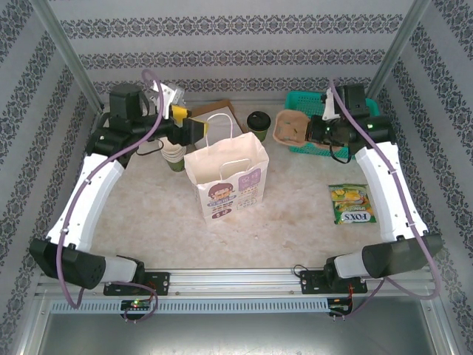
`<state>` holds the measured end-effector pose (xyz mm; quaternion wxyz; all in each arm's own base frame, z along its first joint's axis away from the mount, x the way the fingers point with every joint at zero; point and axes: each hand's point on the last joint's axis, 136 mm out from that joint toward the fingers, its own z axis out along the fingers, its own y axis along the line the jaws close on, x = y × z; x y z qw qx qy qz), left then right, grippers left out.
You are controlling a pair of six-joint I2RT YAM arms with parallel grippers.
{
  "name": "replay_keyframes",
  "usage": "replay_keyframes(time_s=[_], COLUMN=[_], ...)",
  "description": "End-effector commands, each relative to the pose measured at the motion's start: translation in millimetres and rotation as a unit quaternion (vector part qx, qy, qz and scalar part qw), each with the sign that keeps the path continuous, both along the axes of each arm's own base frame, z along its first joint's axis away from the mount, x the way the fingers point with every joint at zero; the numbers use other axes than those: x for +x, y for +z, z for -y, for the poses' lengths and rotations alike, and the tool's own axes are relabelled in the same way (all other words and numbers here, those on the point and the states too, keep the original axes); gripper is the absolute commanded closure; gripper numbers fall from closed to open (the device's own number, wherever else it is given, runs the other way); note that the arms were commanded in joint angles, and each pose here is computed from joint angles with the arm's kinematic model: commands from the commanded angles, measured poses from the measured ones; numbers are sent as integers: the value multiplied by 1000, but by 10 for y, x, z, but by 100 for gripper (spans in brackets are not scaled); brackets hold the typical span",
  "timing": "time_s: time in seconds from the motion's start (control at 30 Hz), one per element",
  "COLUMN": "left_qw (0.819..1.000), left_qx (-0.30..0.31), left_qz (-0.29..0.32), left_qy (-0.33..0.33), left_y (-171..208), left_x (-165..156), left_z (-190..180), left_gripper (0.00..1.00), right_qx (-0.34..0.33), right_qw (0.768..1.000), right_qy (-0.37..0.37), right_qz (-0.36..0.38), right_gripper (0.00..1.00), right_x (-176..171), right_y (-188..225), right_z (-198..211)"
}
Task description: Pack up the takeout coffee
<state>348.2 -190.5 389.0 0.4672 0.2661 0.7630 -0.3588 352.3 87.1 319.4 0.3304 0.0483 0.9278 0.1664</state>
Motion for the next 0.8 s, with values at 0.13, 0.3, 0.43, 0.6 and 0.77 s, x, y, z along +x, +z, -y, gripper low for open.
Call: replay_keyframes(time_s=[0.13,0.3,0.43,0.6,0.77], left_qw=[997,998,999,999,999], left_qx=[33,40,32,29,27], left_qz=[29,10,-11,-27,-31], left_qy=[-57,-38,-28,-27,-32], left_y=[12,-31,-67,-110,-142], left_x=[91,286,341,346,344], left_z=[227,277,283,292,309], left_gripper=[16,51,73,94,100], right_qx=[70,146,196,248,293], right_qw=[995,981,960,929,900], right_qy=[70,131,199,275,317], right_qz=[-7,8,-2,-22,-60], right_gripper=[100,100,100,100,100], right_x=[-54,-68,-145,-270,-357], right_y=[334,672,833,980,1002], right_z=[-329,-703,-1108,-1557,-1867])
